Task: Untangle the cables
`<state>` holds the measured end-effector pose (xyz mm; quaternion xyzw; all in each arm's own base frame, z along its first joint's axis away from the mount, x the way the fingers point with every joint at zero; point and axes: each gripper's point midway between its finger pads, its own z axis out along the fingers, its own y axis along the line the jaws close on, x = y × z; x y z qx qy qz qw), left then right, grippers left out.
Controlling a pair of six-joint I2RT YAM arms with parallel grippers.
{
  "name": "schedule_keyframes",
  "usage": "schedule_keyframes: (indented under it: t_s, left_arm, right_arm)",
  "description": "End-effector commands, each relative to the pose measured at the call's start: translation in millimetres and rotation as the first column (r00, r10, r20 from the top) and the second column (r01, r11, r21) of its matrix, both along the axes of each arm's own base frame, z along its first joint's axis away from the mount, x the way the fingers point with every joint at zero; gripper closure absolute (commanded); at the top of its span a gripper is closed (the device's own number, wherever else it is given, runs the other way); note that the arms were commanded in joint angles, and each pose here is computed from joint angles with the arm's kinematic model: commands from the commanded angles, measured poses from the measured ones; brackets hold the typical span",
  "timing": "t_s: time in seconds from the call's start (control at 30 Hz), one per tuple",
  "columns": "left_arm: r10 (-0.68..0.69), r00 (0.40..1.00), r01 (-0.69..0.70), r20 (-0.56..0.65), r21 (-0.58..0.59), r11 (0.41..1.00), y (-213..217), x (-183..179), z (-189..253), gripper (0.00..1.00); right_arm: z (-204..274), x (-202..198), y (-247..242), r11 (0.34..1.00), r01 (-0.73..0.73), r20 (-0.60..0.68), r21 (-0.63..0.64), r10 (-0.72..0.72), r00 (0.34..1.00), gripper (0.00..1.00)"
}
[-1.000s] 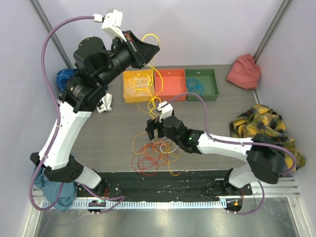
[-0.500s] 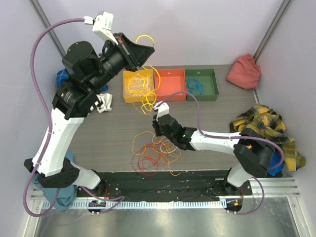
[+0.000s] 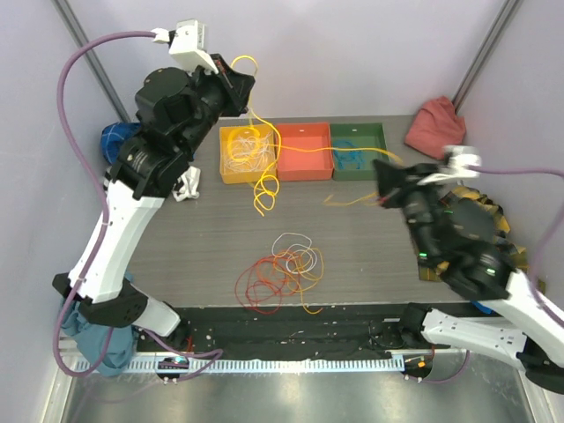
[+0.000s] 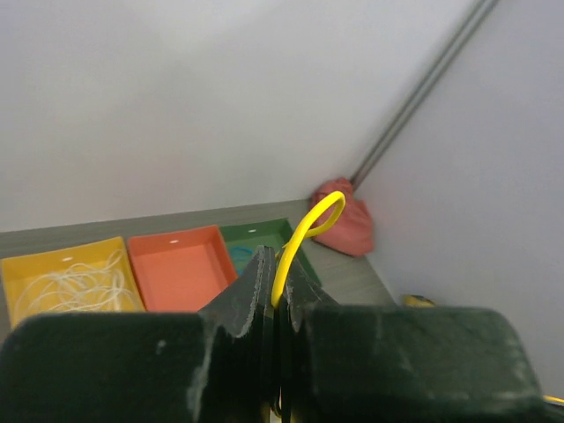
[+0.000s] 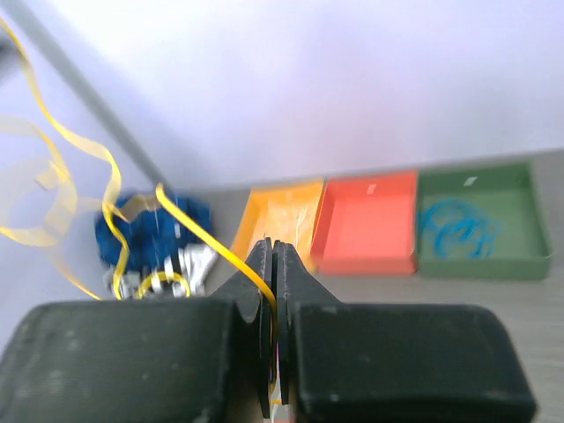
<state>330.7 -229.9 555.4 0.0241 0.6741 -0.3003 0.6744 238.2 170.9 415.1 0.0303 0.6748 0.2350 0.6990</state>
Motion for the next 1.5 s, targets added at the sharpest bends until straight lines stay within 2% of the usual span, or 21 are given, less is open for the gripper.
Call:
schedule_keyframes:
  t_s: [0.0,0.17,0.27,0.33,0.47,0.6,0.7,0.93,1.27,1.47]
  left_arm:
    - [0.150,0.988,-0.147,-0.034,0.074,0.986,22,35,-22,1.00]
    - [0.276,0.956,-0.261,-0.099,0.142,0.955,50,69,-59,1.00]
    - [0.354,0.918,-0.328,-0.177,0.163,0.931,80,89,-87,1.00]
    - [0.390,0.891,-0.363,-0.234,0.151,0.920,102,100,-104,1.00]
    - [0.396,0.871,-0.376,-0.291,0.125,0.918,118,112,-128,1.00]
    - [0.341,0.890,-0.329,-0.303,0.090,0.940,111,117,-134,1.00]
    - [0.251,0.924,-0.249,-0.288,0.043,0.967,94,115,-125,1.00]
    - [0.101,0.970,-0.115,-0.222,-0.051,0.992,64,123,-103,1.00]
    - [-0.041,0.983,0.013,-0.179,-0.155,0.988,25,166,-113,1.00]
    - [-0.173,0.984,0.159,-0.030,-0.265,0.951,-12,192,-104,1.00]
  right_arm:
    - [48,-22,-88,0.973,0.224,0.034,0.045,-0.226,0.974,0.99]
    - [81,-39,-128,0.957,0.281,0.077,0.075,-0.286,0.955,0.99]
    - [93,-48,-149,0.944,0.314,0.092,0.102,-0.323,0.942,0.99]
    - [100,-53,-157,0.940,0.320,0.101,0.115,-0.331,0.938,0.99]
    - [109,-60,-167,0.942,0.312,0.121,0.126,-0.327,0.937,0.99]
    - [106,-60,-160,0.953,0.281,0.128,0.112,-0.294,0.947,0.99]
    - [97,-55,-146,0.963,0.253,0.122,0.091,-0.263,0.957,0.99]
    - [59,-39,-123,0.967,0.256,0.077,0.003,-0.255,0.964,0.99]
    - [31,-31,-109,0.967,0.252,0.045,-0.048,-0.250,0.967,0.99]
    - [23,-26,-105,0.960,0.262,0.044,-0.095,-0.259,0.965,0.99]
